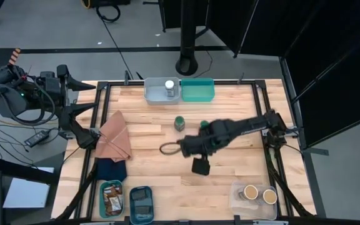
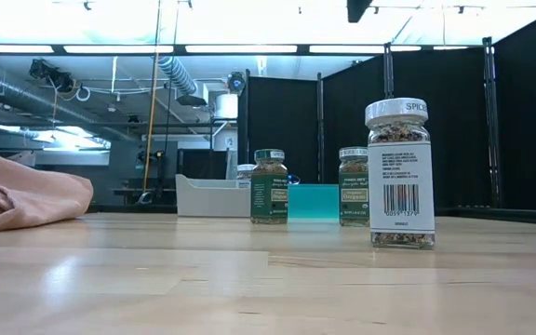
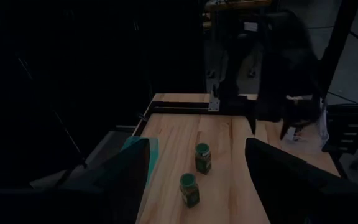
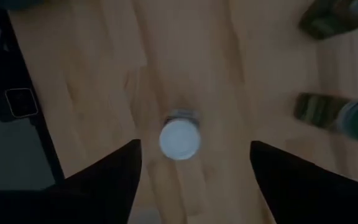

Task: Sort spices by type
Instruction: Put the white spice bottle into the gray bin

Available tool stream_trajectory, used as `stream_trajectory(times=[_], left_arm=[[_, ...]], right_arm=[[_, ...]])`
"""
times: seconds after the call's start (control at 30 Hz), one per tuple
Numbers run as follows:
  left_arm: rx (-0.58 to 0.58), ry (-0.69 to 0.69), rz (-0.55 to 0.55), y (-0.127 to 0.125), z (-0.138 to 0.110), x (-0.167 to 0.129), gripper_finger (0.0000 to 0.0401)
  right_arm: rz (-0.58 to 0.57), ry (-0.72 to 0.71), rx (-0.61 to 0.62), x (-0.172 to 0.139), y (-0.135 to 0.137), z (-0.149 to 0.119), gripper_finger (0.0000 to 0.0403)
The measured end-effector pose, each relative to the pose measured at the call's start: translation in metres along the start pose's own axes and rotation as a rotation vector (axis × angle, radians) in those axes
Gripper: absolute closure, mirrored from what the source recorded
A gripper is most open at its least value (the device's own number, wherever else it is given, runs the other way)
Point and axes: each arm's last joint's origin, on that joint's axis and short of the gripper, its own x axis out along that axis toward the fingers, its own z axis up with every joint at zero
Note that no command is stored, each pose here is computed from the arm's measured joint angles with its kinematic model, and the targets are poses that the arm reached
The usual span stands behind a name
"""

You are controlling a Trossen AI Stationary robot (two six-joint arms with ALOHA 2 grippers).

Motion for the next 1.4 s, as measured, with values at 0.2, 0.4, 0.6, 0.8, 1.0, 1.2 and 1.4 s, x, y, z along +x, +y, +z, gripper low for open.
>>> stream_trajectory(times=[0.2, 0.4, 0.6, 0.8, 1.0, 1.2, 1.4], left_arm=[[-0.001, 0.000, 0.000, 0.000, 0.000, 0.000, 0.0133], [-0.001, 0.000, 0.000, 0.000, 0.000, 0.000, 0.0133], [-0.001, 0.001, 0.000, 0.000, 0.000, 0.000, 0.0133], [-0.004, 0.007, -0.013, -0.001, 0.000, 0.000, 0.0133], [-0.003, 0.013, -0.025, -0.001, 0.000, 0.000, 0.0133], [-0.003, 0.013, -0.025, -0.001, 0.000, 0.000, 0.0133], [-0.002, 0.013, -0.025, -0.001, 0.000, 0.000, 0.0132]], right_arm=[[-0.036, 0.064, 0.052, 0.029, 0.018, -0.014, 0.0073], [-0.039, 0.076, 0.049, 0.059, 0.028, -0.020, 0.0050], [-0.073, 0.077, 0.038, 0.083, 0.026, -0.023, 0.0048], [-0.101, 0.140, 0.022, 0.103, 0.019, -0.030, 0.0045], [-0.091, 0.134, 0.016, 0.119, 0.017, -0.032, 0.0045], [-0.093, 0.086, -0.017, 0.122, 0.017, -0.028, 0.0048], [-0.097, 0.087, -0.036, 0.122, 0.013, -0.025, 0.0090]])
